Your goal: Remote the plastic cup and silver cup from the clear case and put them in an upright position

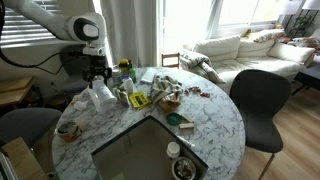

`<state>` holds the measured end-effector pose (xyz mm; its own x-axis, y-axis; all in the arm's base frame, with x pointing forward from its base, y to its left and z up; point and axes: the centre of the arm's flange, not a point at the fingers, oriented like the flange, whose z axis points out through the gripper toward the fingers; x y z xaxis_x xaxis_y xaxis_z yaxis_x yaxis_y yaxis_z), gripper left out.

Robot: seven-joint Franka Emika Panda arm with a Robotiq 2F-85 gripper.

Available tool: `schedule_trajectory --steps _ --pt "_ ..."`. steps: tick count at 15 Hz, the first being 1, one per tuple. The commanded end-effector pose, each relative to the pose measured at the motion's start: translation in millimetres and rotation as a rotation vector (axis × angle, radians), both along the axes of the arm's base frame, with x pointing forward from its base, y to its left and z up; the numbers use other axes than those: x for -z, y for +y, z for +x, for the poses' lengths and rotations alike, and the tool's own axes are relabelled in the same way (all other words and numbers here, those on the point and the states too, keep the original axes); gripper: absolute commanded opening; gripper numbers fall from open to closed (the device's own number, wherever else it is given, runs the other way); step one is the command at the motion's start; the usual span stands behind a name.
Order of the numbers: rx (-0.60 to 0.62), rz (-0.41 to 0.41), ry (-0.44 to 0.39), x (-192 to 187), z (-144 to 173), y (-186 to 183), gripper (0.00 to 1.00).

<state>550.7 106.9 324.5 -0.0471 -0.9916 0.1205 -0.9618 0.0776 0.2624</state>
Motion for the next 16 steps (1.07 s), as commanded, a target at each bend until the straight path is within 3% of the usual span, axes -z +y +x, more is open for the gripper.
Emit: schedule_trajectory --steps 1,4,5,7,13,16 --pt "0.056 -0.046 -0.068 17.2 -13.5 -4.9 0.56" --pt "0.053 -0.067 -0.049 26.3 -21.0 -8.4 0.56" --pt "0.057 -0.059 -0.053 27.9 -22.8 -9.3 0.95" --pt "0.052 -0.037 -0.068 25.5 -26.0 -9.1 1.00" --pt "0.007 -0.044 -0.081 -8.0 -42.8 -15.7 1.00" --pt "0.071 -0.037 -0.116 -23.1 -58.1 -24.9 1.00"
